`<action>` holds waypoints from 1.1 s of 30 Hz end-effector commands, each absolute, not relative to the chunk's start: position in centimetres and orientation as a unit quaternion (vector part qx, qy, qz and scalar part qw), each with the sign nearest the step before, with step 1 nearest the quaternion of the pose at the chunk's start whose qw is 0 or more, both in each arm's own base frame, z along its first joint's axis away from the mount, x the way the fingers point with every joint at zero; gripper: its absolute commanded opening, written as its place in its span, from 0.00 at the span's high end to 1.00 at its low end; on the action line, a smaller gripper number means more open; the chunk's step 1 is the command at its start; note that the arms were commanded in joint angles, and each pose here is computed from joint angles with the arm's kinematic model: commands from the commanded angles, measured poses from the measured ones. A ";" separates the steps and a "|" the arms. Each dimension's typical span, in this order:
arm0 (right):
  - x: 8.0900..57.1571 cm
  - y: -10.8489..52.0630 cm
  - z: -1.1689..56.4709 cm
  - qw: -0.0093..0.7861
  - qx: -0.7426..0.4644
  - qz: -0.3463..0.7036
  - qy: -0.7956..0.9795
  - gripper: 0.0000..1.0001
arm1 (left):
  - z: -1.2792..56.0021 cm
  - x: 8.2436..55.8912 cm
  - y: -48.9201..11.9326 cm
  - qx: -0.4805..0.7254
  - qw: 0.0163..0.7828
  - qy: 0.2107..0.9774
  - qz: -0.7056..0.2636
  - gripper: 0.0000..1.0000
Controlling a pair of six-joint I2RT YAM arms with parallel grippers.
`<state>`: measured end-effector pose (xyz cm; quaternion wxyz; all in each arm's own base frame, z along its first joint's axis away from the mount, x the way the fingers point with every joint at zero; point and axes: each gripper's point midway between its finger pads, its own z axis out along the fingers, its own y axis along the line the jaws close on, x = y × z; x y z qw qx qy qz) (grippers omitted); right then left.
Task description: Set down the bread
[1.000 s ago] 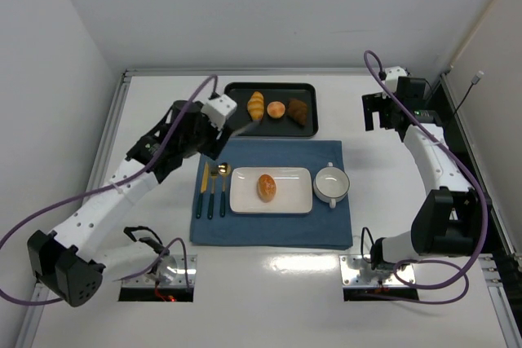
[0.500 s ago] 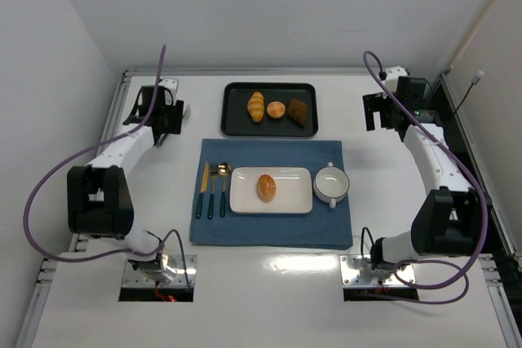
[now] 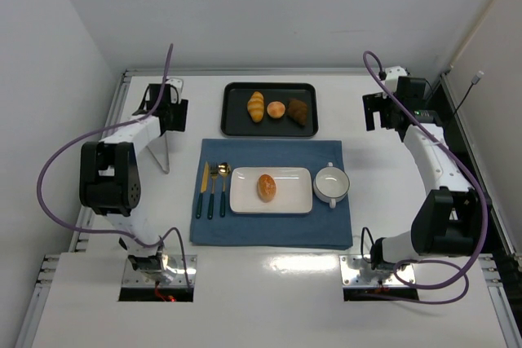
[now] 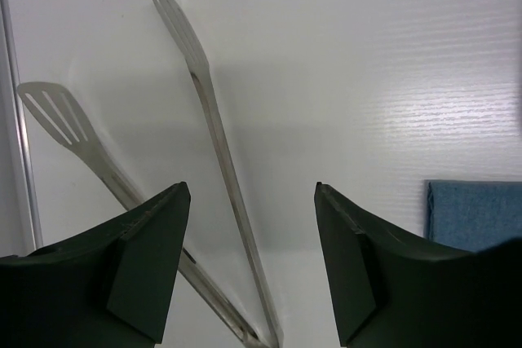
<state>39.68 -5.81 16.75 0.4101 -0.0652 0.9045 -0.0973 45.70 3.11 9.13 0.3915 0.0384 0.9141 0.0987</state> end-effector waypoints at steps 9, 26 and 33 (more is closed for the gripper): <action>40.8 -6.4 17.8 0.433 -0.048 -0.106 0.894 0.00 | 19.7 46.6 4.3 -0.007 0.497 0.864 0.087 0.26; 38.1 -12.2 17.8 0.421 0.040 -0.207 0.882 0.00 | 21.3 40.2 13.1 -0.097 0.498 0.859 0.064 0.00; 37.3 -15.7 19.4 0.421 0.087 -0.228 0.873 0.00 | 22.0 38.6 13.6 -0.106 0.507 0.854 0.046 0.00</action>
